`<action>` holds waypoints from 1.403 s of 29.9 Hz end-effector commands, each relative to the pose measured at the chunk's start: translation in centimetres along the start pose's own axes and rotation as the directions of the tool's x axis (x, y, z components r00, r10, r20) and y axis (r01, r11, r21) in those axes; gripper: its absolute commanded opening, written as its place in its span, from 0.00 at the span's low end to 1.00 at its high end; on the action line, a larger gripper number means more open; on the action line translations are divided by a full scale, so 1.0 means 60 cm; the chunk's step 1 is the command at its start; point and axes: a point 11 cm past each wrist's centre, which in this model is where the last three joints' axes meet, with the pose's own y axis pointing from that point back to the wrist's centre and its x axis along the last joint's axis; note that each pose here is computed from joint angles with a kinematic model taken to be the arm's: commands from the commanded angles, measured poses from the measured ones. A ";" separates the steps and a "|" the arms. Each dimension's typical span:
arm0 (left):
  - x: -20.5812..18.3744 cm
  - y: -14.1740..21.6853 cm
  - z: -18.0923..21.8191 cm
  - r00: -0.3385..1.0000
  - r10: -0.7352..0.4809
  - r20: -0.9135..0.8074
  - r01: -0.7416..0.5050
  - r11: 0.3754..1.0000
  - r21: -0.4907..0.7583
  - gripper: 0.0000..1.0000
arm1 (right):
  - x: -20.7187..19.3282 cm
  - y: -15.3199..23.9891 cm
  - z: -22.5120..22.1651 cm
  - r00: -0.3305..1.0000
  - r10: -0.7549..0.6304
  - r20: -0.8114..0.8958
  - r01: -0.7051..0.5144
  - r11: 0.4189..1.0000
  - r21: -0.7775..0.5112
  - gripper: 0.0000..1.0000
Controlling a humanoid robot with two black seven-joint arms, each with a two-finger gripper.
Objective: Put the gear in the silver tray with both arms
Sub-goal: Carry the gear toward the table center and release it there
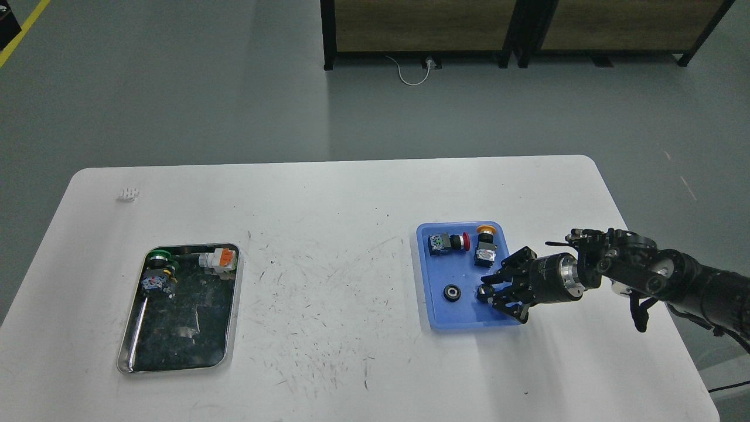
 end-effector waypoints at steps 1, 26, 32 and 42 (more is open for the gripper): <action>0.000 0.000 0.000 1.000 0.000 0.000 0.000 1.000 0.000 1.00 | 0.012 0.005 -0.016 1.000 0.022 0.007 -0.022 0.999 0.033 0.21; -0.006 -0.001 -0.005 1.000 -0.008 0.007 0.008 1.000 0.018 1.00 | -0.101 -0.150 -0.269 0.944 -0.191 -0.271 0.241 0.956 0.166 0.22; -0.004 -0.001 -0.004 1.000 -0.007 0.007 0.007 1.000 0.017 0.99 | -0.148 -0.181 -0.281 0.910 -0.254 -0.329 0.308 0.943 0.125 0.22; 0.008 0.003 -0.001 1.000 0.003 0.012 -0.003 1.000 0.015 1.00 | -0.169 -0.200 -0.285 0.884 -0.279 -0.375 0.331 0.940 0.083 0.39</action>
